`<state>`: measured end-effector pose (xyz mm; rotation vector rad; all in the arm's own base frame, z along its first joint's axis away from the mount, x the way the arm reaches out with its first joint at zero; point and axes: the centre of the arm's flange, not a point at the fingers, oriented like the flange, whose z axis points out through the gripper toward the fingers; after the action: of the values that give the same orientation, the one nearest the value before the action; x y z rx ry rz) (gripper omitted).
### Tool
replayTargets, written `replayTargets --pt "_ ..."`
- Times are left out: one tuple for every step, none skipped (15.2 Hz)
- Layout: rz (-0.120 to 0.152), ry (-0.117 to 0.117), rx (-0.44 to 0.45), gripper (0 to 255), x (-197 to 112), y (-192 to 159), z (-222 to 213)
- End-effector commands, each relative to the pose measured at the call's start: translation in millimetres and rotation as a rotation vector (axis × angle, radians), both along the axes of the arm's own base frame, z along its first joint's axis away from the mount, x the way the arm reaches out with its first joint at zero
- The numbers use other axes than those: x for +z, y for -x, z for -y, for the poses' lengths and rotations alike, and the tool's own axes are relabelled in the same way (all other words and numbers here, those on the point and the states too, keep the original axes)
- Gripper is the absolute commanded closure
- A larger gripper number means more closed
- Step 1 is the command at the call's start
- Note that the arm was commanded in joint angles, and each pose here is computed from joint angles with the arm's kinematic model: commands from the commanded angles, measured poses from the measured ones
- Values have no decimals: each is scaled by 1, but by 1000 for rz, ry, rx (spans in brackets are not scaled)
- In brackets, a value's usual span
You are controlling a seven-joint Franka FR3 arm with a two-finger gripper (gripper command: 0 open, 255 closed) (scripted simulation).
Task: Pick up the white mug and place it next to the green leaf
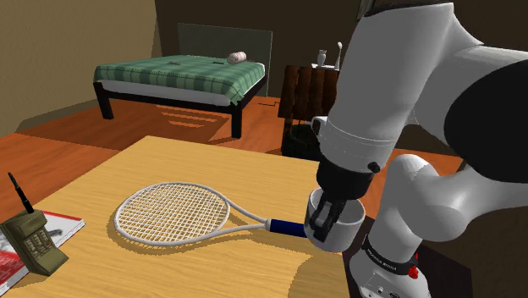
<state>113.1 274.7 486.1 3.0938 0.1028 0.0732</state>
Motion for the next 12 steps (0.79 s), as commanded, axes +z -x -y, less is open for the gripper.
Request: replayTargets --pt "-1 -1 -1 255 1 16 -19" --pt "-1 -1 -1 255 1 24 -30" --pt "-1 -1 -1 255 1 32 -40" --pt "-1 -1 -1 255 1 39 -51" --pt "-1 -1 -1 255 1 47 -62" --pt "-1 -1 -1 255 1 55 -73" --pt "-1 -1 -1 255 1 62 -83" --pt "-1 -1 -1 255 1 70 -94" --pt "-1 -1 -1 255 1 78 -105" --pt "-1 -1 -1 255 1 86 -115" --pt "-1 -1 -1 255 1 93 -126" --pt "-1 -1 -1 255 1 101 -137"
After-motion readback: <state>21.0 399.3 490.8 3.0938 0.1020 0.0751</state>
